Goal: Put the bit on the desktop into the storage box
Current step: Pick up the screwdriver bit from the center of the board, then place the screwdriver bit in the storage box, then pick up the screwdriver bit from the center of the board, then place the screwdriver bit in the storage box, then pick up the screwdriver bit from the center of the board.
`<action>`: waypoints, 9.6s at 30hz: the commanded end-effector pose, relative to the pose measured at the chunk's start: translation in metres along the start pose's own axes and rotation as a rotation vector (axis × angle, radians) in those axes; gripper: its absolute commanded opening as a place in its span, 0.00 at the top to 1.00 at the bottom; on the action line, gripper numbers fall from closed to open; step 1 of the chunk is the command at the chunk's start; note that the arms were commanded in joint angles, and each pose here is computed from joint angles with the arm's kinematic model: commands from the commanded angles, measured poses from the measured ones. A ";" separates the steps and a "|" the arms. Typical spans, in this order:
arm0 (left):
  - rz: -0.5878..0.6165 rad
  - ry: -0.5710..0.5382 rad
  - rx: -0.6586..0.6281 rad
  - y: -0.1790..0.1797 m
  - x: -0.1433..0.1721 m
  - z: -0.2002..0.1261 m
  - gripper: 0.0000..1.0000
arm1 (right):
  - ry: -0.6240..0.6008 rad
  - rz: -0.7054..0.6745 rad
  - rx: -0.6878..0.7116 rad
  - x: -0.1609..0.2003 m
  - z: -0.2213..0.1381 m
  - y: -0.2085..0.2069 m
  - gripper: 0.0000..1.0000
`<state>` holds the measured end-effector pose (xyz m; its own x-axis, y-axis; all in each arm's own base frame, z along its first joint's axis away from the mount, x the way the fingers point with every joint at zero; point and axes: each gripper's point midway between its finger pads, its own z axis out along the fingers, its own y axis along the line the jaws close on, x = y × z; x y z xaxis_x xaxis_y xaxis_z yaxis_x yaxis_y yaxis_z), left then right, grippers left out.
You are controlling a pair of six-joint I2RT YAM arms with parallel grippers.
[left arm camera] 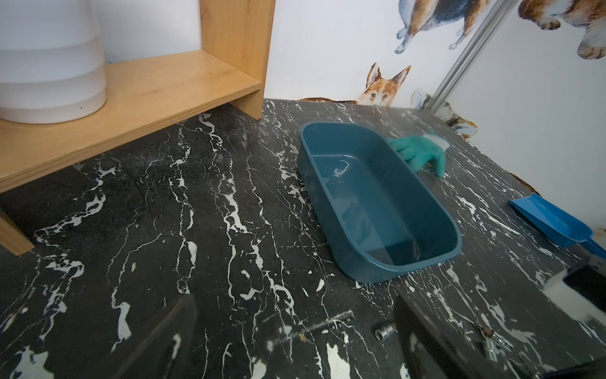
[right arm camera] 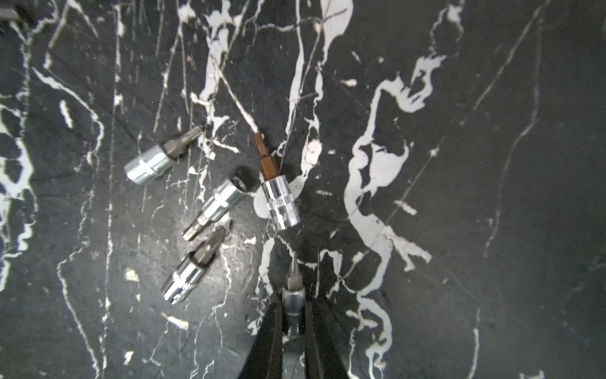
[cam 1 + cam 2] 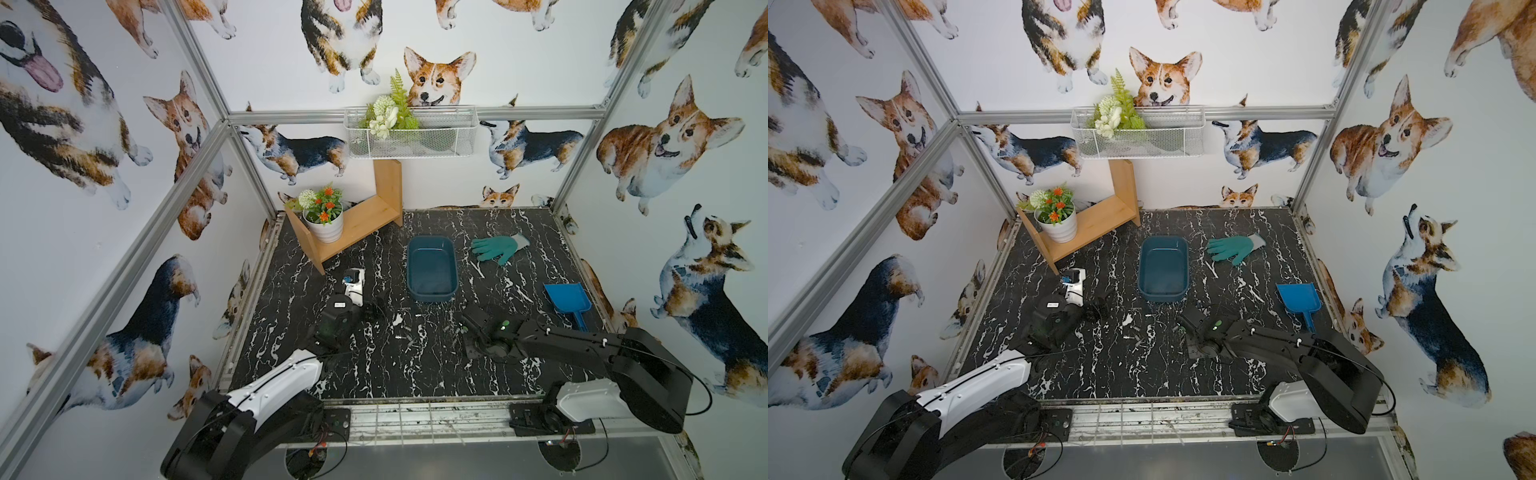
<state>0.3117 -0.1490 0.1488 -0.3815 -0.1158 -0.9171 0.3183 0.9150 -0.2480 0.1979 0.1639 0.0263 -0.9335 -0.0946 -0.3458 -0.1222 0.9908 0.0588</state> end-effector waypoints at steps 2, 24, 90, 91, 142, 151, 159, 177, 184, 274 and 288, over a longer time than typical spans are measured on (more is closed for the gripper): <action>0.004 -0.029 0.007 -0.002 -0.009 0.000 0.00 | -0.016 0.010 -0.011 -0.002 -0.013 -0.001 0.86; 0.007 -0.030 0.016 -0.004 -0.010 0.000 0.00 | -0.340 -0.041 -0.154 -0.193 -0.043 0.056 0.88; 0.295 0.482 0.366 -0.124 0.080 0.037 0.08 | -1.172 0.195 -0.142 -0.122 -0.151 -0.080 0.00; 0.295 0.470 0.377 -0.132 0.069 0.043 0.10 | -1.181 0.203 -0.142 -0.120 -0.151 -0.081 0.00; 0.312 0.700 0.262 -0.110 0.133 0.077 0.47 | -1.135 0.172 -0.110 -0.118 -0.140 -0.081 0.00; 0.318 0.725 0.238 -0.103 0.140 0.073 0.53 | -1.136 0.174 -0.110 -0.118 -0.140 -0.081 0.00; 0.330 0.742 0.192 -0.091 0.146 0.066 0.58 | -1.136 0.175 -0.109 -0.118 -0.140 -0.082 0.00; 0.414 0.758 0.108 -0.087 0.151 0.067 0.77 | -1.137 0.178 -0.107 -0.118 -0.139 -0.082 0.00; 0.438 0.765 0.079 -0.086 0.152 0.064 0.83 | -1.139 0.178 -0.109 -0.118 -0.140 -0.082 0.00; -0.028 -0.150 -0.072 0.009 -0.018 -0.040 0.00 | -0.204 -0.002 -0.100 -0.052 -0.013 -0.010 0.42; -0.020 -0.124 -0.080 0.009 -0.014 -0.033 0.00 | -0.147 -0.044 -0.110 -0.045 0.000 -0.004 0.56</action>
<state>0.2881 -0.1259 0.1620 -0.3009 -0.1767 -0.9371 0.2370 0.9380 -0.2529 0.2394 0.1615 0.0407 -0.8730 -0.0914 -0.4791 -0.1820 0.9724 0.1462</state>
